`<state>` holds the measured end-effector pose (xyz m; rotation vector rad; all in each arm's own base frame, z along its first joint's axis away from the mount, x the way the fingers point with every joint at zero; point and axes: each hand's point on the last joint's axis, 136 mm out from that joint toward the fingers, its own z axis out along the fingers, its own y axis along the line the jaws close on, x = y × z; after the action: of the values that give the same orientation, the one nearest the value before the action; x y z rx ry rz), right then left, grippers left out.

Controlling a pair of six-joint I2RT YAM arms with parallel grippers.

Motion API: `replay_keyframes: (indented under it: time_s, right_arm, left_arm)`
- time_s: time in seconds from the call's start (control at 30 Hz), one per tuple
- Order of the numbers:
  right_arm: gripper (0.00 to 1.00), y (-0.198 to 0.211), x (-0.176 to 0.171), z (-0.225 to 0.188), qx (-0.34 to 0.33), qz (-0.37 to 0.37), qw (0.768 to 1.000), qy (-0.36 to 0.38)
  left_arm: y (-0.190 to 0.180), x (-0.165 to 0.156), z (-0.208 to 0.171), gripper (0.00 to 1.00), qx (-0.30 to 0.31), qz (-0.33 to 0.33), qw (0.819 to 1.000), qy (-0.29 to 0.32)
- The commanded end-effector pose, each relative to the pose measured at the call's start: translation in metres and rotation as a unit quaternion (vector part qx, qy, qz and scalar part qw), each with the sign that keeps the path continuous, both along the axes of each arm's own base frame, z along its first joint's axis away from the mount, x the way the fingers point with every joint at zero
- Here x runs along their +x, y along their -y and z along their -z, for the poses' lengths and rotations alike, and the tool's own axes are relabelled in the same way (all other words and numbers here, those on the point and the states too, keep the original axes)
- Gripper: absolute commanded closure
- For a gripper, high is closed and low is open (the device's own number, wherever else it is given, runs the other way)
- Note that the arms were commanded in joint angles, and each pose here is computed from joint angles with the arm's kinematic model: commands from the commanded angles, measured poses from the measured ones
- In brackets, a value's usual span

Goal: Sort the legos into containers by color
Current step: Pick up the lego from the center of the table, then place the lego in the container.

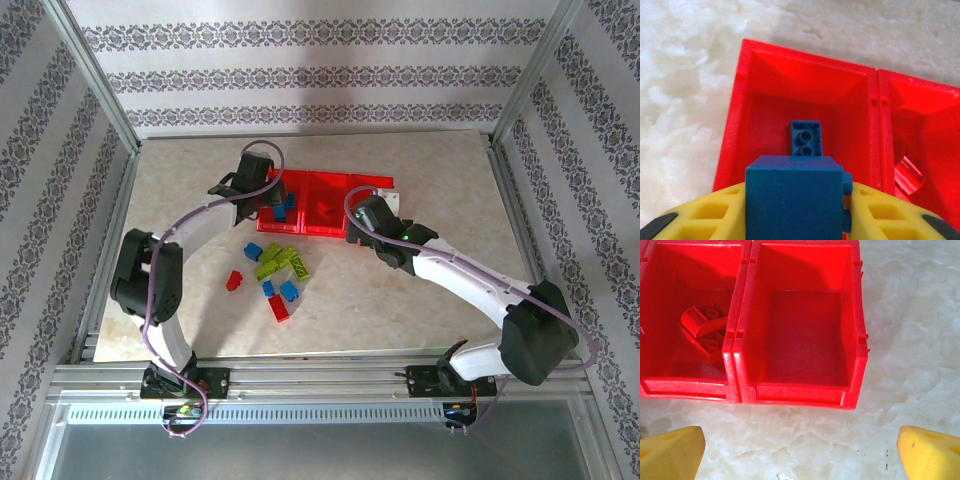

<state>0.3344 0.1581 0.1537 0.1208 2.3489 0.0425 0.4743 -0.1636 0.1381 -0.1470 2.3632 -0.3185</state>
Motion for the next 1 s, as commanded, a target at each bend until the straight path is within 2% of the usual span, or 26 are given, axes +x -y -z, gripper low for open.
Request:
replay_keyframes:
  time_s: [0.0, 0.43, 0.77, 0.97]
  right_arm:
    - [0.02, 0.014, 0.000, -0.006, 0.002, 0.034, 0.999, 0.018]
    - [0.02, 0.023, -0.003, -0.011, 0.018, 0.065, 0.997, 0.033]
    - [0.02, 0.025, -0.005, -0.014, 0.028, 0.069, 0.996, 0.038]
    - [0.02, 0.036, -0.009, -0.013, 0.031, 0.101, 0.993, 0.051]
  left_arm:
    - [0.012, 0.009, 0.003, 0.62, 0.013, 0.023, 1.000, -0.005]
    - [0.013, 0.026, 0.033, 0.59, 0.068, 0.025, 0.996, -0.043]
    - [0.014, 0.026, 0.039, 0.52, 0.065, 0.024, 0.996, -0.047]
    - [0.018, 0.024, 0.036, 0.46, 0.055, 0.027, 0.997, -0.043]
